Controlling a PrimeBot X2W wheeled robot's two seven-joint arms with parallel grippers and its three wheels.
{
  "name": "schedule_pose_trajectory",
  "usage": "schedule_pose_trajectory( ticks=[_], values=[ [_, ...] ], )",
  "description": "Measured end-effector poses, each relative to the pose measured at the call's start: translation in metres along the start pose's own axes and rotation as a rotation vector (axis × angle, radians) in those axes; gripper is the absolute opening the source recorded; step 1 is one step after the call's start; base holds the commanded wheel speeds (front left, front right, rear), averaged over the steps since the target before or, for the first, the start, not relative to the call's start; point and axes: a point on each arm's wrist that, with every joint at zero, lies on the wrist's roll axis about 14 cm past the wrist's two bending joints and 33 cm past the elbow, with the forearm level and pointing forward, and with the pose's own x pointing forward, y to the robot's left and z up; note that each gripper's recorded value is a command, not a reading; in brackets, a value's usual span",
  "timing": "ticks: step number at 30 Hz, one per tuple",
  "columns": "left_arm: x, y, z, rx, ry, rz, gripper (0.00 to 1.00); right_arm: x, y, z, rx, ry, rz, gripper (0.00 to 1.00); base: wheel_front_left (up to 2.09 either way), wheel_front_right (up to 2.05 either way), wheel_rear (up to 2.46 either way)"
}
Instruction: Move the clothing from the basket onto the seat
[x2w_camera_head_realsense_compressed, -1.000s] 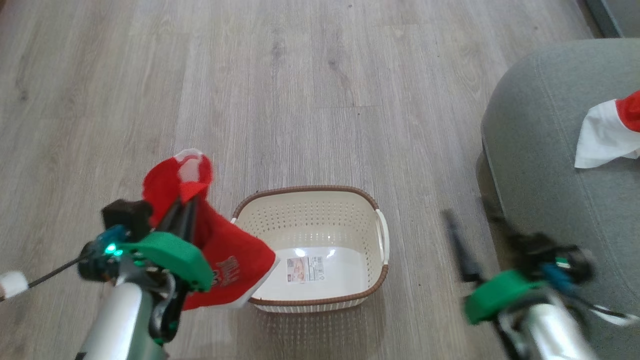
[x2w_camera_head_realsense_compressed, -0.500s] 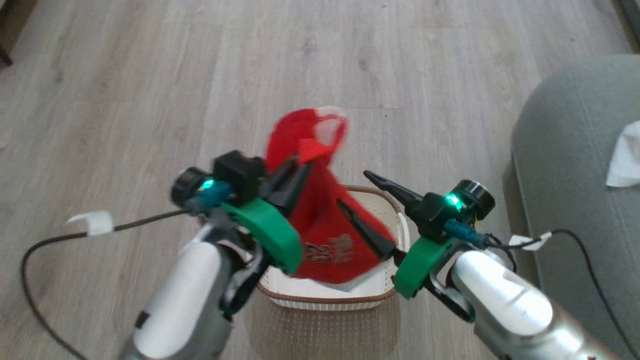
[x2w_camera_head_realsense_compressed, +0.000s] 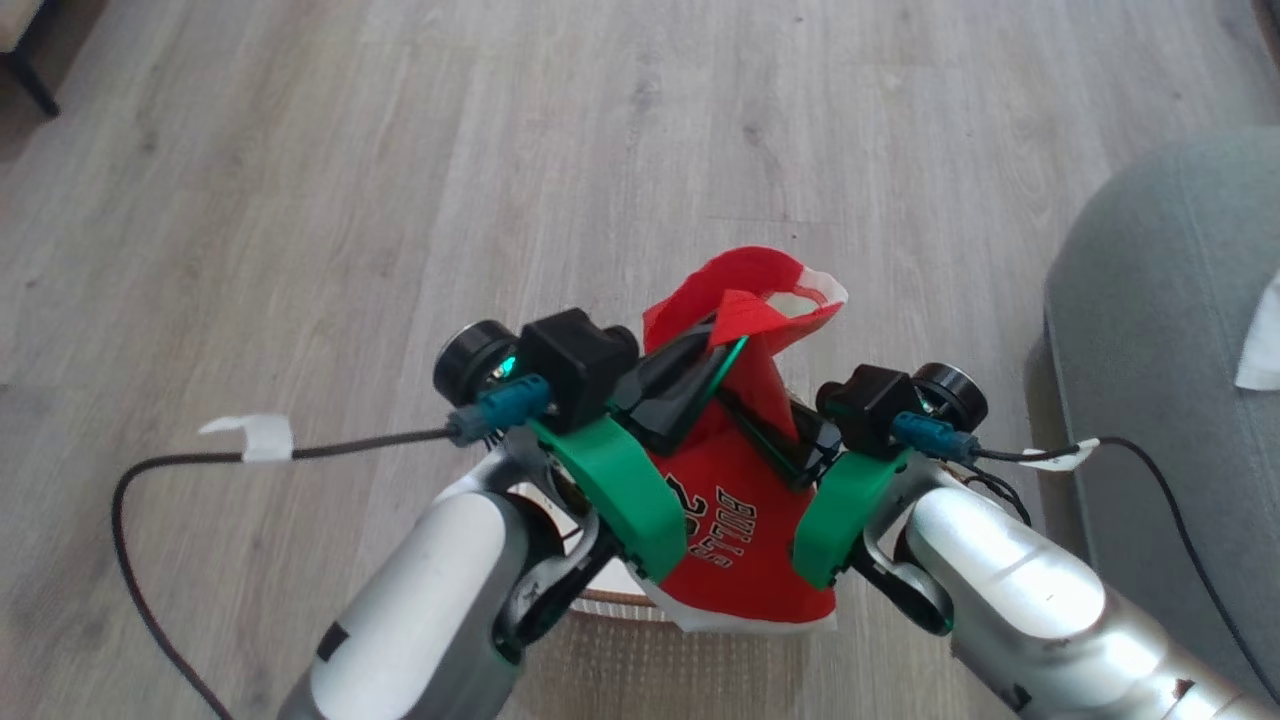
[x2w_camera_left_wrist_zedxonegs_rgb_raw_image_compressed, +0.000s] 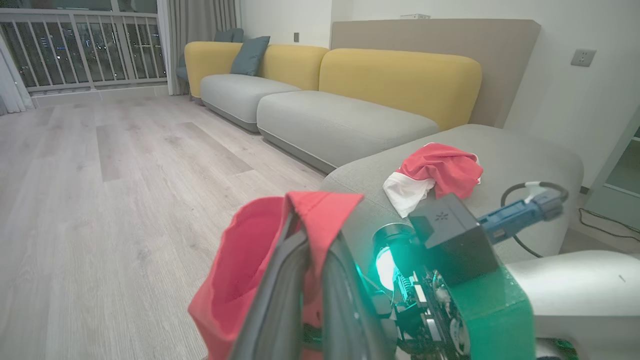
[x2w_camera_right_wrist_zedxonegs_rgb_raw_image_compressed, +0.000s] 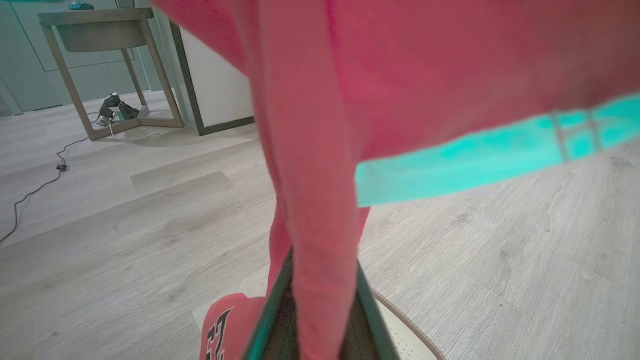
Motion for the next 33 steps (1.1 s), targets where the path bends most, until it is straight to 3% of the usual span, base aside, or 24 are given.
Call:
schedule_pose_trajectory(
  ticks=[5, 7, 8, 9, 10, 11, 19, 26, 33],
  values=[
    [0.003, 0.014, -0.009, -0.026, 0.022, 0.047, 0.0, -0.006, -0.008, 0.004, 0.028, -0.018, -0.022, 0.0, 0.0, 0.0, 0.0],
    [0.003, 0.029, -0.021, -0.026, 0.056, 0.092, 0.1, -0.012, -0.014, 0.008, 0.04, -0.032, -0.036, 0.0, 0.0, 0.0, 0.0],
    [0.002, 0.034, -0.029, -0.016, 0.08, 0.103, 0.22, -0.015, -0.017, 0.011, 0.054, -0.04, -0.046, 0.0, 0.0, 0.0, 0.0],
    [0.002, 0.039, -0.038, -0.017, 0.106, 0.114, 0.45, -0.018, -0.021, 0.013, 0.068, -0.048, -0.055, 0.0, 0.0, 0.0, 0.0],
    [0.002, 0.042, -0.048, -0.019, 0.133, 0.122, 0.91, -0.022, -0.025, 0.014, 0.084, -0.054, -0.066, 0.0, 0.0, 0.0, 0.0],
    [0.002, 0.046, -0.057, -0.014, 0.159, 0.131, 1.0, -0.026, -0.029, 0.016, 0.101, -0.062, -0.078, 0.0, 0.0, 0.0, 0.0],
    [0.024, 0.025, -0.104, -0.045, 0.223, 0.046, 1.0, -0.08, -0.096, 0.029, 0.158, -0.116, -0.285, 0.0, 0.0, 0.0, 0.0],
    [0.049, -0.035, -0.128, -0.095, 0.233, -0.153, 1.0, -0.153, -0.157, 0.046, 0.112, -0.161, -0.529, 0.0, 0.0, 0.0, 0.0],
    [0.064, -0.097, -0.148, -0.147, 0.257, -0.347, 1.0, -0.235, -0.183, 0.04, 0.103, -0.159, -0.77, 0.0, 0.0, 0.0, 0.0]
  ],
)
